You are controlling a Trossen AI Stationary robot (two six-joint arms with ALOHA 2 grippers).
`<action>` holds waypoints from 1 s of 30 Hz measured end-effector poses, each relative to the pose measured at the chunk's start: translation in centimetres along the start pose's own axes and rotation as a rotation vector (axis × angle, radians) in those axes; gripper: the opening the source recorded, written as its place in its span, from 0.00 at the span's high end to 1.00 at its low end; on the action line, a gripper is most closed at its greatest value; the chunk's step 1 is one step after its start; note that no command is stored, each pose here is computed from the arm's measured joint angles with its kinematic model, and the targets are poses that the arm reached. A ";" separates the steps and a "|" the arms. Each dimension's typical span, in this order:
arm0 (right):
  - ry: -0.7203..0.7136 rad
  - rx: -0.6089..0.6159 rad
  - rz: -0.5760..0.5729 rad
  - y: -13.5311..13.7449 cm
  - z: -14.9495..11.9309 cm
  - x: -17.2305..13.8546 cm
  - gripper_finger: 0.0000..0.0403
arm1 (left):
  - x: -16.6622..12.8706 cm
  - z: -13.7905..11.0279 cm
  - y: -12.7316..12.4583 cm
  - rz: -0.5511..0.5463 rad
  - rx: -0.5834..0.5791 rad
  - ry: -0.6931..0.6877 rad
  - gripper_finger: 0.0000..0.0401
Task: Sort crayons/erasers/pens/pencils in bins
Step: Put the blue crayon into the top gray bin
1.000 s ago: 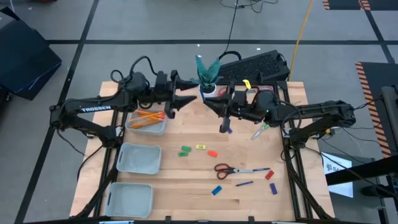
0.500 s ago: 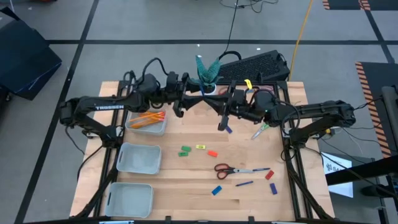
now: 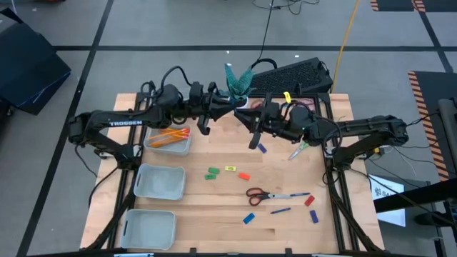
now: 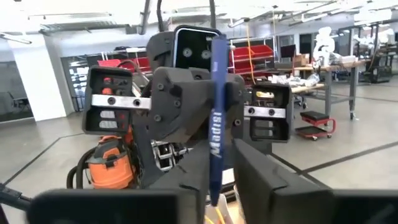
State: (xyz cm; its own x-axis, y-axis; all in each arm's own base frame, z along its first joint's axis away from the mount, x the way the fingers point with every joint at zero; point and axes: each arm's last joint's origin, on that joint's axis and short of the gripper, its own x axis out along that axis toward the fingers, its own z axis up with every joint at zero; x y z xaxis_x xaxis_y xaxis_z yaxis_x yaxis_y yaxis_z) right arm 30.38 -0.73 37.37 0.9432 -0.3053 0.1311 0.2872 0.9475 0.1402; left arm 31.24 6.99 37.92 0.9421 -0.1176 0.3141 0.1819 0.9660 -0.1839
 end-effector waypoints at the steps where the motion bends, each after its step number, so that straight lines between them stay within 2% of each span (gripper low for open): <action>1: 0.004 0.009 -0.003 -0.1 0.0 0.0 0.81 | 0.0 0.1 0.1 0.001 -0.002 0.003 0.94; 5: 0.033 0.035 -0.015 -0.2 -0.3 0.0 0.64 | -0.2 1.6 0.5 0.041 0.038 0.081 0.95; 11: 0.109 0.031 -0.097 -0.5 -1.2 0.0 0.38 | -1.5 3.8 2.6 0.195 0.135 0.349 0.95; 15: 0.193 -0.007 -0.138 -0.7 -2.0 -0.2 0.27 | -4.7 3.8 5.4 0.427 0.182 0.587 0.94; 19: 0.349 0.011 -0.190 -1.4 -3.6 -0.6 0.23 | -9.4 2.1 9.0 0.687 0.122 0.860 0.94; 23: 0.641 -0.044 -0.250 -2.7 -7.0 -0.9 0.25 | -13.8 0.2 11.6 0.927 0.098 1.038 0.93; 27: 0.878 -0.020 -0.155 -2.7 -10.1 -0.6 0.26 | -17.7 -2.9 13.0 1.036 -0.013 1.164 0.93; 30: 1.013 -0.018 -0.115 -2.1 -11.2 0.1 0.26 | -20.2 -5.3 13.6 1.118 -0.034 1.220 0.93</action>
State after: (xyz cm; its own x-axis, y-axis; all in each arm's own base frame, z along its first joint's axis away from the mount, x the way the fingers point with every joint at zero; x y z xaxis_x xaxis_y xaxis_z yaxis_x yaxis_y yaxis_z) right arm 31.72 -1.66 26.09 0.6053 -0.1791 -0.7756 0.3799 0.9212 0.0838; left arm 16.13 21.29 24.13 0.2520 0.4715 -0.8451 -0.7041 0.6884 0.1741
